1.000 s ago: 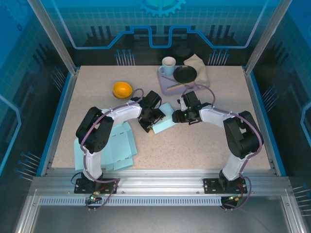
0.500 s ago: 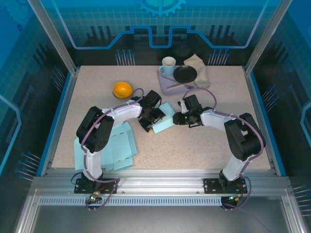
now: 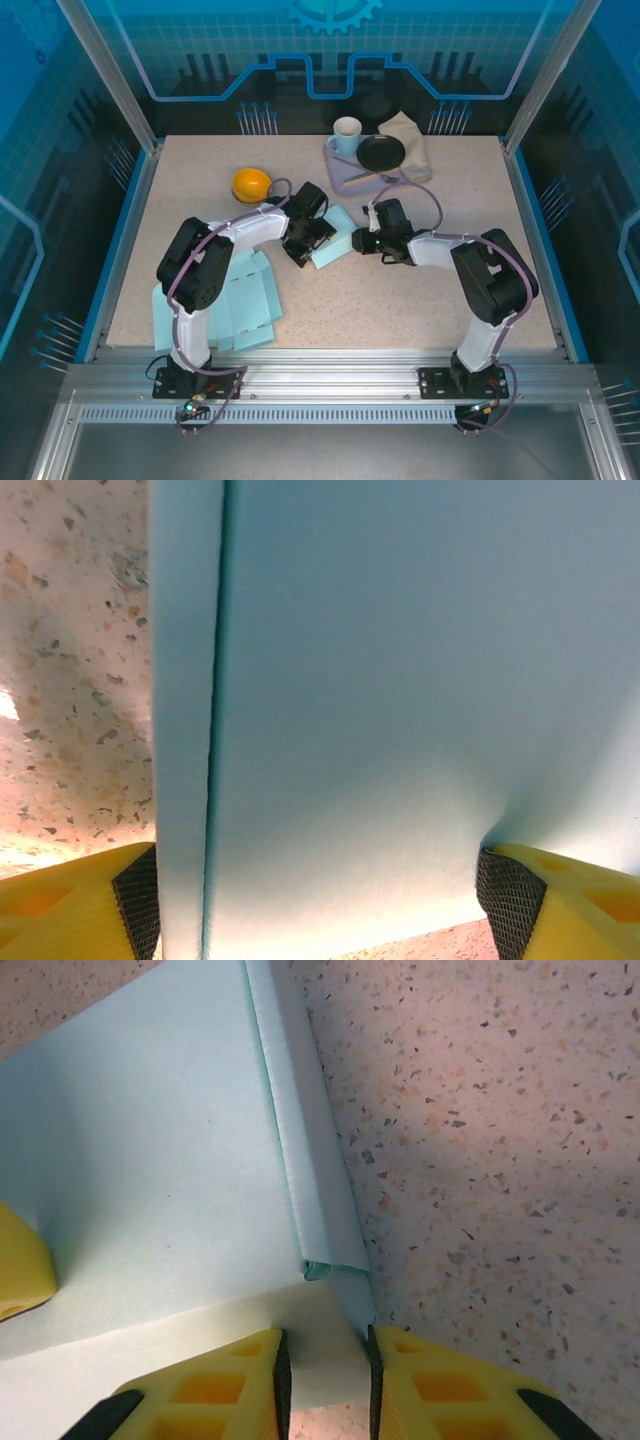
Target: Fold the paper box
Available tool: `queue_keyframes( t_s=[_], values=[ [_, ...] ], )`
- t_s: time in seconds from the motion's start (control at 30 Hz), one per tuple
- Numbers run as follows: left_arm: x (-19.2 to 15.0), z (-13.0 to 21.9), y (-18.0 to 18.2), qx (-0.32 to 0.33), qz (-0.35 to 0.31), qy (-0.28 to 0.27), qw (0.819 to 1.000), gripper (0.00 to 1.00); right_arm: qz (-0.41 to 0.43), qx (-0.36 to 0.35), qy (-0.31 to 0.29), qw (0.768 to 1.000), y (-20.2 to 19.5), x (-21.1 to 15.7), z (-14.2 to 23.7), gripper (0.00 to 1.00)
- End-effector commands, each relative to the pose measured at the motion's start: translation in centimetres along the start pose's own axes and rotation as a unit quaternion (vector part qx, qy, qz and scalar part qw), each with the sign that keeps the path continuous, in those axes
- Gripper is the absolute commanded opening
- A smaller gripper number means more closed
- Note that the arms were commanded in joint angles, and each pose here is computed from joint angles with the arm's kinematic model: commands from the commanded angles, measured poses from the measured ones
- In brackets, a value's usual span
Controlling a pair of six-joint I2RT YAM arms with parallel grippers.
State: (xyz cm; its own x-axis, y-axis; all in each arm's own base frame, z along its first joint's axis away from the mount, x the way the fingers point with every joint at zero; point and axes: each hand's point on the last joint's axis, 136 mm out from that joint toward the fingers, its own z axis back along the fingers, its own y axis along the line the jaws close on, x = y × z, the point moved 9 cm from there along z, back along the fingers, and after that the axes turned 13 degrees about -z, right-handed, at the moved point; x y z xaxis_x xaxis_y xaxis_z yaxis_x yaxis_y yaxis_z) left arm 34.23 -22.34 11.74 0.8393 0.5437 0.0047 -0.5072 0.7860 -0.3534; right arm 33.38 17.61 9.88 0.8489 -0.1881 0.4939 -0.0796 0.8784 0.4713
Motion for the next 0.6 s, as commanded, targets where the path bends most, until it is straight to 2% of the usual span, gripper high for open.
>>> queue_keyframes(
  t_s=[0.0,0.1,0.27,0.4,0.57],
  values=[
    [-2.8,-5.2,6.4,0.164,0.010,0.074,0.984,0.82,-0.003,-0.035,0.089,0.995,-1.3,-5.3,-2.0,0.28],
    [-2.8,-5.2,6.5,0.167,0.010,0.074,0.983,0.82,-0.002,-0.033,0.083,0.996,-1.0,-5.0,-1.2,0.30],
    [-2.3,-5.0,6.6,0.180,-0.013,0.063,0.982,0.82,0.019,-0.032,0.066,0.997,-0.2,-4.0,1.4,0.40],
    [-1.7,-4.7,6.4,0.201,-0.065,0.048,0.976,0.82,0.032,-0.027,0.056,0.998,0.1,-2.5,4.0,0.42],
    [-0.7,-4.7,6.0,0.217,-0.165,0.025,0.962,0.82,0.009,-0.030,0.034,0.999,-0.4,-0.8,7.3,0.46]
  ],
)
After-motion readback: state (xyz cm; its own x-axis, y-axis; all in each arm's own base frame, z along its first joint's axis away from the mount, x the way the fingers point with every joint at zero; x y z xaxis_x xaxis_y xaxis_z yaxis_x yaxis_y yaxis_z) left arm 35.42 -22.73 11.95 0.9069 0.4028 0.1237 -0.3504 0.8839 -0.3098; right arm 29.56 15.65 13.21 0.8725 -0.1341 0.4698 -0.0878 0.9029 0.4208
